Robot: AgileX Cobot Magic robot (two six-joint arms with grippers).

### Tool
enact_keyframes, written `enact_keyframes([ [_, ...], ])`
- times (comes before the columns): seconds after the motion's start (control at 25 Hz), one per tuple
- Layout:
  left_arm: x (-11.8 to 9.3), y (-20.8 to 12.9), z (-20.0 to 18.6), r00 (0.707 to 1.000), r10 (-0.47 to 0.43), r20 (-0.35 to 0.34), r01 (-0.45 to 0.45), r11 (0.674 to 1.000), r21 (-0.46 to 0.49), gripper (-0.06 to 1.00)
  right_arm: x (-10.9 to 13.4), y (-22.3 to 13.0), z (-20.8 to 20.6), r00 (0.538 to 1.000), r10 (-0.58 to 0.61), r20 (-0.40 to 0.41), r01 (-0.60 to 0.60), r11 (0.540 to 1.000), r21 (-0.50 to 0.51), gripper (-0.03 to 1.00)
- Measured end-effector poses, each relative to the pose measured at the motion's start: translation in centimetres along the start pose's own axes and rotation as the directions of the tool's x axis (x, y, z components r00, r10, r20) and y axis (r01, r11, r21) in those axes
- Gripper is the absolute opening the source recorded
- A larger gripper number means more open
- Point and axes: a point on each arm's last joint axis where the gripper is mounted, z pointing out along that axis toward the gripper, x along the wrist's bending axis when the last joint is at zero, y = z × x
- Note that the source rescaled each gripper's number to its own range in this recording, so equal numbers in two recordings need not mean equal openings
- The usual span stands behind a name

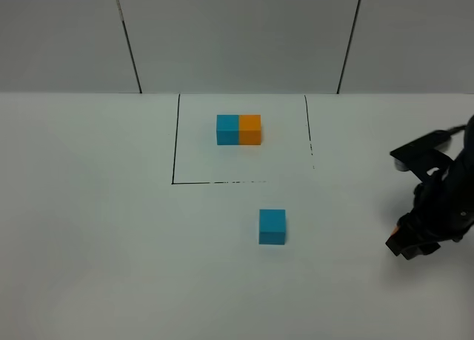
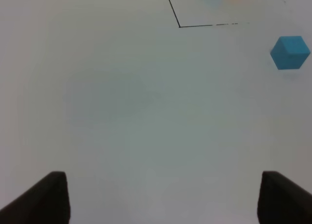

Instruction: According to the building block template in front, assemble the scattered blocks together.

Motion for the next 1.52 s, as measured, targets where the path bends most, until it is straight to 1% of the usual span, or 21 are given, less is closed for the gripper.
enact_keyframes([
  [0.04, 0.0, 0.0, 0.0, 1.0, 0.0, 0.0, 0.0, 1.0, 0.0, 0.66, 0.3, 0.8, -0.4, 0.992, -0.124, 0.006, 0.124, 0.992, -0.003, 0.0],
  [0.08, 0.0, 0.0, 0.0, 1.0, 0.0, 0.0, 0.0, 1.0, 0.0, 0.66, 0.6, 1.6, -0.6, 0.973, -0.231, 0.01, 0.231, 0.973, -0.003, 0.0],
  [0.16, 0.0, 0.0, 0.0, 1.0, 0.0, 0.0, 0.0, 1.0, 0.0, 0.66, 1.0, 3.1, -0.9, 0.927, -0.375, 0.009, 0.375, 0.927, 0.002, 0.0],
  [0.24, 0.0, 0.0, 0.0, 1.0, 0.0, 0.0, 0.0, 1.0, 0.0, 0.66, 1.5, 4.7, -0.5, 0.879, -0.478, -0.008, 0.478, 0.878, 0.037, 0.0],
  [0.32, 0.0, 0.0, 0.0, 1.0, 0.0, 0.0, 0.0, 1.0, 0.0, 0.66, 1.8, 6.0, 0.3, 0.843, -0.537, -0.027, 0.537, 0.838, 0.09, 0.0],
  [0.4, 0.0, 0.0, 0.0, 1.0, 0.0, 0.0, 0.0, 1.0, 0.0, 0.66, 2.1, 7.4, 1.3, 0.824, -0.566, -0.033, 0.565, 0.815, 0.13, 0.0],
  [0.48, 0.0, 0.0, 0.0, 1.0, 0.0, 0.0, 0.0, 1.0, 0.0, 0.66, 2.3, 8.8, 2.0, 0.801, -0.599, -0.019, 0.594, 0.79, 0.15, 0.0],
  [0.6, 0.0, 0.0, 0.0, 1.0, 0.0, 0.0, 0.0, 1.0, 0.0, 0.66, 3.0, 10.6, 2.8, 0.765, -0.645, -0.008, 0.638, 0.754, 0.156, 0.0],
  [0.72, 0.0, 0.0, 0.0, 1.0, 0.0, 0.0, 0.0, 1.0, 0.0, 0.66, 3.5, 12.1, 3.6, 0.74, -0.672, -0.003, 0.665, 0.732, 0.149, 0.0],
  [0.8, 0.0, 0.0, 0.0, 1.0, 0.0, 0.0, 0.0, 1.0, 0.0, 0.66, 3.5, 12.8, 4.3, 0.733, -0.68, -0.018, 0.674, 0.722, 0.157, 0.0],
  [0.92, 0.0, 0.0, 0.0, 1.0, 0.0, 0.0, 0.0, 1.0, 0.0, 0.66, 3.6, 13.0, 5.4, 0.723, -0.688, -0.062, 0.687, 0.708, 0.166, 0.0],
  [1.12, 0.0, 0.0, 0.0, 1.0, 0.0, 0.0, 0.0, 1.0, 0.0, 0.66, 3.7, 12.8, 7.1, 0.722, -0.683, -0.111, 0.691, 0.701, 0.177, 0.0],
  [1.36, 0.0, 0.0, 0.0, 1.0, 0.0, 0.0, 0.0, 1.0, 0.0, 0.66, 4.0, 12.9, 8.0, 0.733, -0.667, -0.132, 0.68, 0.718, 0.151, 0.0],
  [1.52, 0.0, 0.0, 0.0, 1.0, 0.0, 0.0, 0.0, 1.0, 0.0, 0.66, 4.1, 12.8, 8.3, 0.735, -0.665, -0.132, 0.678, 0.72, 0.146, 0.0],
])
